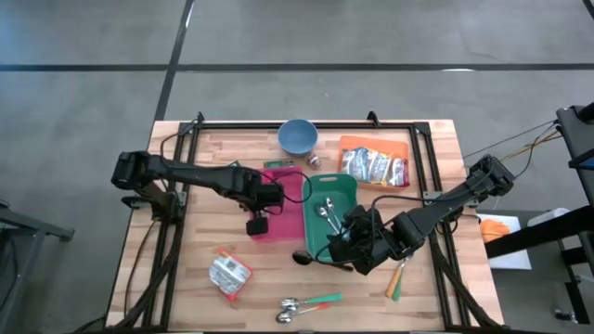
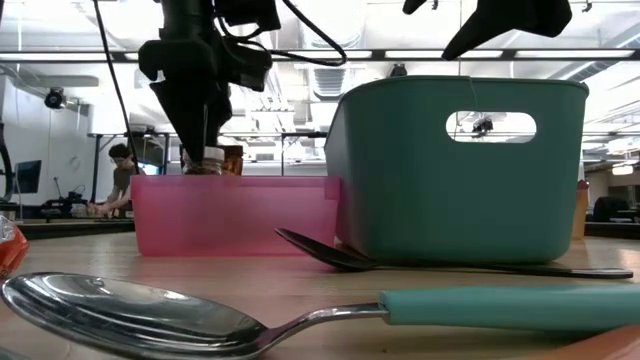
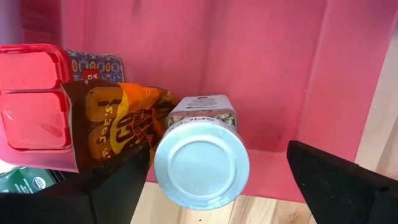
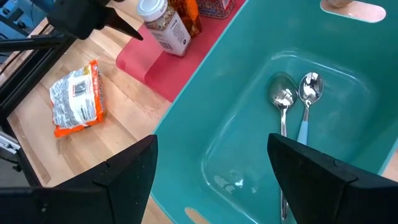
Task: Pick & Place Food Item
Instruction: Put the yellow spoon into the green bin
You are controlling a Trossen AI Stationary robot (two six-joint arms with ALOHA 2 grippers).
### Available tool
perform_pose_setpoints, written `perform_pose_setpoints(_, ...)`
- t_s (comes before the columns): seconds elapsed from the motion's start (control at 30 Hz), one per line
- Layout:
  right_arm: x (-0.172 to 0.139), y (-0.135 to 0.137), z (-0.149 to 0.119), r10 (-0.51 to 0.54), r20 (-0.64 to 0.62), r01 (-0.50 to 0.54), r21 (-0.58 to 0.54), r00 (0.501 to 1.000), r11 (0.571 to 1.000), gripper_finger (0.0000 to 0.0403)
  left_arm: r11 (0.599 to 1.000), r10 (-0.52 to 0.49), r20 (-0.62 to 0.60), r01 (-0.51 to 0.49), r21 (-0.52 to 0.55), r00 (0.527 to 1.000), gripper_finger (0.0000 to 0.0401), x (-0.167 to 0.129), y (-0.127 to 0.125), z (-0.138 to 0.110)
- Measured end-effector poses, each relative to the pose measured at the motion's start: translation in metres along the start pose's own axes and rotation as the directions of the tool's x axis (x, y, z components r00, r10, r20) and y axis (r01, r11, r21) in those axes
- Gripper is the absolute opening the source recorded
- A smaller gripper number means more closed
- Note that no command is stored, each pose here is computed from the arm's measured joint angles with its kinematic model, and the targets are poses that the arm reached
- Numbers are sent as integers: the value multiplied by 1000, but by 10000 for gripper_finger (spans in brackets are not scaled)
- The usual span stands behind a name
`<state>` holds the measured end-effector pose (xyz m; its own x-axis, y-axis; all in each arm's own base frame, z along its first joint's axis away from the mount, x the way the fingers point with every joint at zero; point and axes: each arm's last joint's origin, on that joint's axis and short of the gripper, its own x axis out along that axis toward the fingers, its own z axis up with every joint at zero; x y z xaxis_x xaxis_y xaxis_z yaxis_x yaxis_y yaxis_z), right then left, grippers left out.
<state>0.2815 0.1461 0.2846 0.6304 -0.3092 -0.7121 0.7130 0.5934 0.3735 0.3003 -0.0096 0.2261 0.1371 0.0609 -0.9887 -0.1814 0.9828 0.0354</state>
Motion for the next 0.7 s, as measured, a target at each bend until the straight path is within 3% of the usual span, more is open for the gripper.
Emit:
perform_pose_setpoints(0.4,0,0,0,2,-1,-2,9,1000,1000,298,996,-60,130,68,-55,990,384,-42,2,-7)
perform_pose_setpoints(0.53,0,-1,0,-4,-12,5,100,1000,995,298,992,-95,196,110,-64,976,384,-61,-3,-14)
perform_pose_setpoints(0.7,-3,-1,-1,-5,-121,26,168,993,985,298,981,-135,261,166,-103,956,384,-82,-13,-27)
